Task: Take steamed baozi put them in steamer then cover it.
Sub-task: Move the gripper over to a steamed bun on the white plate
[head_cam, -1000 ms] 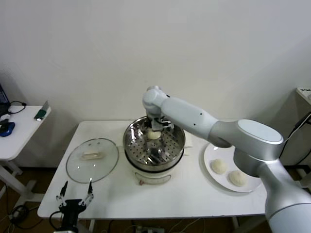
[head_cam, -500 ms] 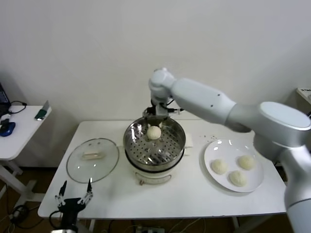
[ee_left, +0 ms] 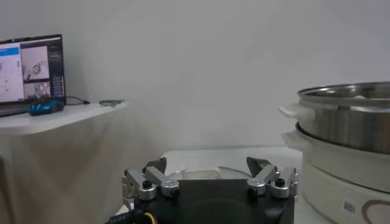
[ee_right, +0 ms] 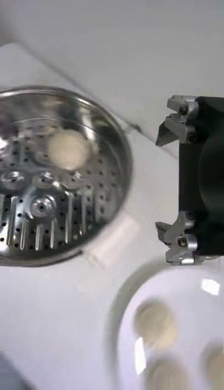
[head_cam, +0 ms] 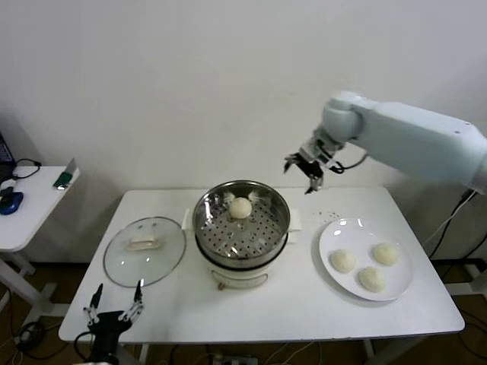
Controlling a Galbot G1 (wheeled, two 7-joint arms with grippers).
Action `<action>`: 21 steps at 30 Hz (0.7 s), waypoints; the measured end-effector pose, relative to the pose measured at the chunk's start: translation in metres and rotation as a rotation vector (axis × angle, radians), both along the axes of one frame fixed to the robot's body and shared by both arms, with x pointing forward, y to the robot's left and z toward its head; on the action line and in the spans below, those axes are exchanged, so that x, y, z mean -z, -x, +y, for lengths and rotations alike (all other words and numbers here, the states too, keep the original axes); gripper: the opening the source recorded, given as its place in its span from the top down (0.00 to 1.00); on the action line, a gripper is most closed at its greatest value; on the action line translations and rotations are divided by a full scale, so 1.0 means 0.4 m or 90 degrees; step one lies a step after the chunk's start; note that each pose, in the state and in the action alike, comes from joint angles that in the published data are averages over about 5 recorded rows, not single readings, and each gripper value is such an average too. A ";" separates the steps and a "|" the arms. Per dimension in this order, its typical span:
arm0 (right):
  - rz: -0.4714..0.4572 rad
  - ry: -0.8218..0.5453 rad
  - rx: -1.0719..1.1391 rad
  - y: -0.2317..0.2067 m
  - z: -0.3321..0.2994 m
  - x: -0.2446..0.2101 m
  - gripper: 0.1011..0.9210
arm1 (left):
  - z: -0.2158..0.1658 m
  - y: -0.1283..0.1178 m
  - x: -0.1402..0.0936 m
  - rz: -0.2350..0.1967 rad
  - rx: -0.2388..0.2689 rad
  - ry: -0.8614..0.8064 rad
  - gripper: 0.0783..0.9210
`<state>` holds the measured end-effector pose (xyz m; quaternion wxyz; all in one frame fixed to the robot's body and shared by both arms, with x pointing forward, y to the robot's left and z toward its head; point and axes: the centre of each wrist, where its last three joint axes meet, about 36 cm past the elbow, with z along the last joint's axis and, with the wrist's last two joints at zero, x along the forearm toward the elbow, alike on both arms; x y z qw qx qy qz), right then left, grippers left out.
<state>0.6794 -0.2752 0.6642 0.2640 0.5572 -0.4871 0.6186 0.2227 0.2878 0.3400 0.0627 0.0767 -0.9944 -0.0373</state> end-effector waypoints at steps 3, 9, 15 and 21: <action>0.036 -0.022 0.066 0.020 -0.079 0.067 0.12 | 0.000 0.000 -0.008 -0.004 0.006 0.000 0.12; 0.094 -0.040 0.151 0.059 -0.183 0.214 0.12 | 0.001 0.001 -0.015 -0.004 0.010 -0.002 0.12; 0.129 -0.038 0.205 0.089 -0.250 0.336 0.12 | 0.000 0.003 -0.014 -0.001 0.011 -0.007 0.12; 0.151 -0.031 0.241 0.111 -0.284 0.428 0.12 | -0.004 0.006 -0.010 0.003 0.009 -0.006 0.12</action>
